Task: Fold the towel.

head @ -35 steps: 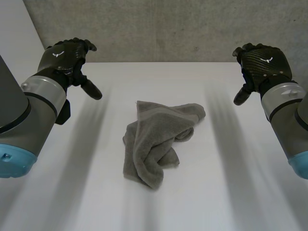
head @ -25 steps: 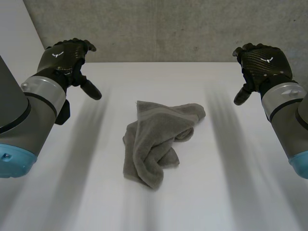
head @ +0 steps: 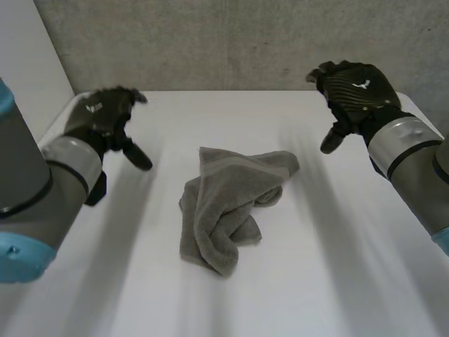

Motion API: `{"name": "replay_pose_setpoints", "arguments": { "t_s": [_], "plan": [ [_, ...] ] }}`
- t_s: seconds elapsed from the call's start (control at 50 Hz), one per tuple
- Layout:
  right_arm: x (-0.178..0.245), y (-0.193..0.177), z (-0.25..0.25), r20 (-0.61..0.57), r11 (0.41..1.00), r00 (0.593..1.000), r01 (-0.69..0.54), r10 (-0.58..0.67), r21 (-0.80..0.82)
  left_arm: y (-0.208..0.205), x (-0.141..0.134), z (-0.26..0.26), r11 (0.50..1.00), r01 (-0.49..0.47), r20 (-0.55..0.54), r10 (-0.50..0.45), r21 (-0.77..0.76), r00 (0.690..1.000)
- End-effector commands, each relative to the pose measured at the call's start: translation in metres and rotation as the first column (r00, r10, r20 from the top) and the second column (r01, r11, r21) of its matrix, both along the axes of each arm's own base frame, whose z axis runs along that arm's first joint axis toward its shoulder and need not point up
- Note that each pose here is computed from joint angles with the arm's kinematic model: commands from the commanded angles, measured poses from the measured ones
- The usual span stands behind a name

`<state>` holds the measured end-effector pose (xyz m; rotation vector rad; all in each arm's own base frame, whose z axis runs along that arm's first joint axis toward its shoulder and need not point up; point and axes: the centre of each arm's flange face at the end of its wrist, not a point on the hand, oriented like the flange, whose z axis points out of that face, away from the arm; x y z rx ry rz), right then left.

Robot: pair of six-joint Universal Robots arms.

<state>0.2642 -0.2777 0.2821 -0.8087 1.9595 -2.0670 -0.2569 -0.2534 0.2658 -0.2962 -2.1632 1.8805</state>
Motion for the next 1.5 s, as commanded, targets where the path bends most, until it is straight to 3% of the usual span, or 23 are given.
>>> {"name": "replay_pose_setpoints", "arguments": {
  "t_s": [0.02, 0.14, 0.18, 0.2, 0.24, 0.3, 0.42, 0.48, 0.54, 0.58, 0.6, 0.62, 0.64, 0.68, 0.7, 0.74, 0.76, 0.8, 0.92, 1.1, 1.36, 1.5],
  "plan": [
    [0.03, 0.008, -0.002, -0.117, 0.952, 0.948, -0.304, 0.296, -0.048, 0.026, 0.001, -0.041, 0.989, 0.054, 0.051, -0.061, 0.136, 0.997],
    [0.053, 0.017, -0.016, -0.163, 0.905, 0.894, -0.424, 0.418, -0.007, 0.05, 0.0, -0.072, 0.963, 0.115, 0.069, -0.135, 0.245, 0.988],
    [0.075, 0.031, -0.031, -0.211, 0.867, 0.846, -0.499, 0.49, 0.011, 0.058, -0.003, -0.086, 0.949, 0.132, 0.081, -0.161, 0.285, 0.984],
    [0.075, 0.031, -0.032, -0.212, 0.866, 0.846, -0.499, 0.49, 0.011, 0.058, -0.003, -0.086, 0.949, 0.132, 0.081, -0.161, 0.285, 0.984],
    [0.092, 0.043, -0.051, -0.271, 0.834, 0.799, -0.552, 0.537, 0.026, 0.063, -0.008, -0.102, 0.934, 0.143, 0.099, -0.185, 0.327, 0.978],
    [0.102, 0.051, -0.071, -0.306, 0.811, 0.764, -0.582, 0.569, 0.054, 0.067, -0.012, -0.115, 0.921, 0.154, 0.112, -0.206, 0.358, 0.972],
    [0.117, 0.066, -0.111, -0.318, 0.777, 0.715, -0.614, 0.622, 0.138, 0.063, -0.017, -0.126, 0.921, 0.157, 0.112, -0.209, 0.356, 0.971],
    [0.118, 0.067, -0.118, -0.319, 0.776, 0.712, -0.611, 0.625, 0.155, 0.058, -0.02, -0.129, 0.927, 0.158, 0.109, -0.205, 0.339, 0.973],
    [0.117, 0.065, -0.121, -0.323, 0.787, 0.721, -0.597, 0.612, 0.159, 0.056, -0.022, -0.129, 0.931, 0.162, 0.106, -0.206, 0.327, 0.973],
    [0.112, 0.053, -0.115, -0.329, 0.825, 0.76, -0.55, 0.56, 0.133, 0.054, -0.023, -0.13, 0.932, 0.164, 0.103, -0.207, 0.323, 0.973],
    [0.112, 0.053, -0.115, -0.329, 0.825, 0.76, -0.55, 0.56, 0.132, 0.054, -0.023, -0.13, 0.932, 0.164, 0.103, -0.207, 0.323, 0.973],
    [0.105, 0.041, -0.107, -0.333, 0.858, 0.795, -0.502, 0.507, 0.106, 0.053, -0.024, -0.131, 0.932, 0.166, 0.103, -0.208, 0.323, 0.973],
    [0.104, 0.041, -0.107, -0.333, 0.858, 0.795, -0.502, 0.506, 0.106, 0.053, -0.024, -0.131, 0.932, 0.166, 0.103, -0.209, 0.323, 0.973],
    [0.084, 0.018, -0.089, -0.33, 0.929, 0.872, -0.368, 0.362, 0.047, 0.051, -0.025, -0.13, 0.933, 0.166, 0.101, -0.208, 0.319, 0.973],
    [0.084, 0.018, -0.089, -0.33, 0.929, 0.872, -0.367, 0.361, 0.046, 0.051, -0.025, -0.13, 0.933, 0.166, 0.101, -0.208, 0.319, 0.973],
    [0.059, 0.005, -0.078, -0.289, 0.978, 0.935, -0.205, 0.206, 0.035, 0.05, -0.026, -0.129, 0.934, 0.167, 0.1, -0.208, 0.315, 0.973],
    [0.059, 0.005, -0.078, -0.289, 0.978, 0.935, -0.204, 0.205, 0.035, 0.05, -0.026, -0.129, 0.934, 0.167, 0.1, -0.208, 0.315, 0.973],
    [0.025, -0.007, -0.066, -0.219, 0.999, 0.975, -0.029, 0.037, 0.038, 0.048, -0.027, -0.127, 0.937, 0.17, 0.095, -0.208, 0.306, 0.973],
    [-0.01, -0.004, -0.073, -0.166, 0.991, 0.984, 0.087, -0.069, 0.103, 0.046, -0.032, -0.122, 0.942, 0.182, 0.086, -0.214, 0.283, 0.973],
    [-0.016, 0.005, -0.093, -0.199, 0.98, 0.977, 0.105, -0.071, 0.167, 0.05, -0.053, -0.122, 0.937, 0.24, 0.077, -0.267, 0.255, 0.961],
    [-0.011, 0.016, -0.097, -0.202, 0.982, 0.979, 0.05, -0.011, 0.185, 0.066, -0.072, -0.118, 0.925, 0.309, 0.061, -0.33, 0.223, 0.942],
    [-0.012, 0.031, -0.102, -0.308, 0.983, 0.946, -0.046, 0.1, 0.177, 0.082, -0.076, -0.122, 0.914, 0.334, 0.078, -0.359, 0.232, 0.93]
  ]
}}
